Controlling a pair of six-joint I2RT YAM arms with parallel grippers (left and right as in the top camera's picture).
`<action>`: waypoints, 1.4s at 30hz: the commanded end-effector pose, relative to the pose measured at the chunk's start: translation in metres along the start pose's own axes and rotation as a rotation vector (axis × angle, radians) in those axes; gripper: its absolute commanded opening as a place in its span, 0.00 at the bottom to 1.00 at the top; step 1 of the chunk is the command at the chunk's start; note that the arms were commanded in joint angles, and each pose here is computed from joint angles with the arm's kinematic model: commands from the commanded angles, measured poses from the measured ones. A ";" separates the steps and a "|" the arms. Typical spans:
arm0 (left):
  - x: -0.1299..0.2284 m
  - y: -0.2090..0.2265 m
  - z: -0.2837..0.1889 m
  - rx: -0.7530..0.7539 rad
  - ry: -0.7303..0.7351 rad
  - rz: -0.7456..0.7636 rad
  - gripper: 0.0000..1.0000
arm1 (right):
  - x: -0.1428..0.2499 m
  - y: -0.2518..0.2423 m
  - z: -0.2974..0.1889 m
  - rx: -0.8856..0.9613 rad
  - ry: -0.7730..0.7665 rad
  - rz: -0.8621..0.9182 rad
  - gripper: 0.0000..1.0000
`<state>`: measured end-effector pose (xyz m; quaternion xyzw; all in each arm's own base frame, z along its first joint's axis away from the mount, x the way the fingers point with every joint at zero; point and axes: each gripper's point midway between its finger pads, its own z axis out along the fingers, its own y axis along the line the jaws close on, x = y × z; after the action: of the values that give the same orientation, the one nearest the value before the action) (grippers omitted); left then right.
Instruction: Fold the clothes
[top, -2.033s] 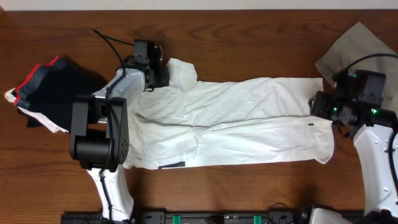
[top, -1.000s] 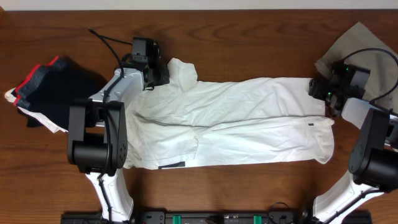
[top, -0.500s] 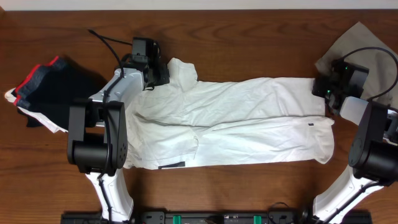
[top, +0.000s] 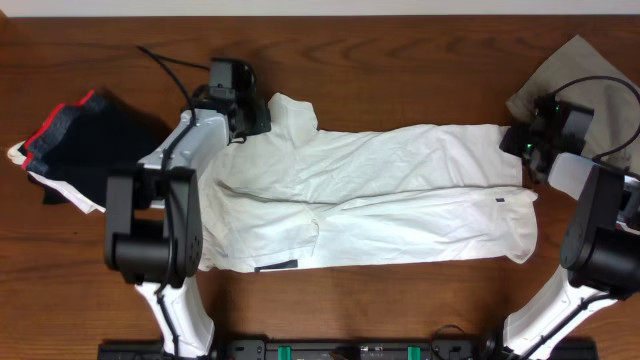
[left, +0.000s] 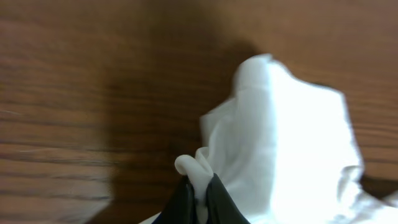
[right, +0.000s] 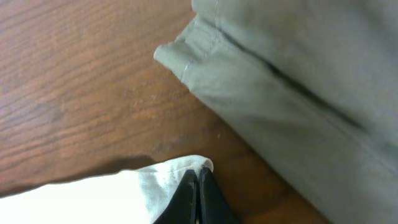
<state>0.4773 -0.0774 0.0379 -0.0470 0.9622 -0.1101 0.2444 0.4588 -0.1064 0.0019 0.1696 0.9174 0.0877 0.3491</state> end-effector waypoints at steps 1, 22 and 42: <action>-0.025 -0.009 -0.041 0.028 -0.088 0.005 0.06 | -0.033 0.008 -0.023 -0.018 -0.050 0.024 0.02; 0.030 0.036 -0.072 -0.051 0.151 -0.138 0.06 | -0.024 -0.017 -0.127 0.109 0.108 0.064 0.04; 0.061 0.059 -0.087 -0.008 0.298 -0.344 0.06 | -0.003 -0.033 -0.135 0.158 0.187 0.113 0.06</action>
<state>0.3785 -0.0090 0.0685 -0.1915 0.9689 -0.1369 0.0766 0.3549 -0.1483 0.0825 0.2527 0.9409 0.0340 0.2229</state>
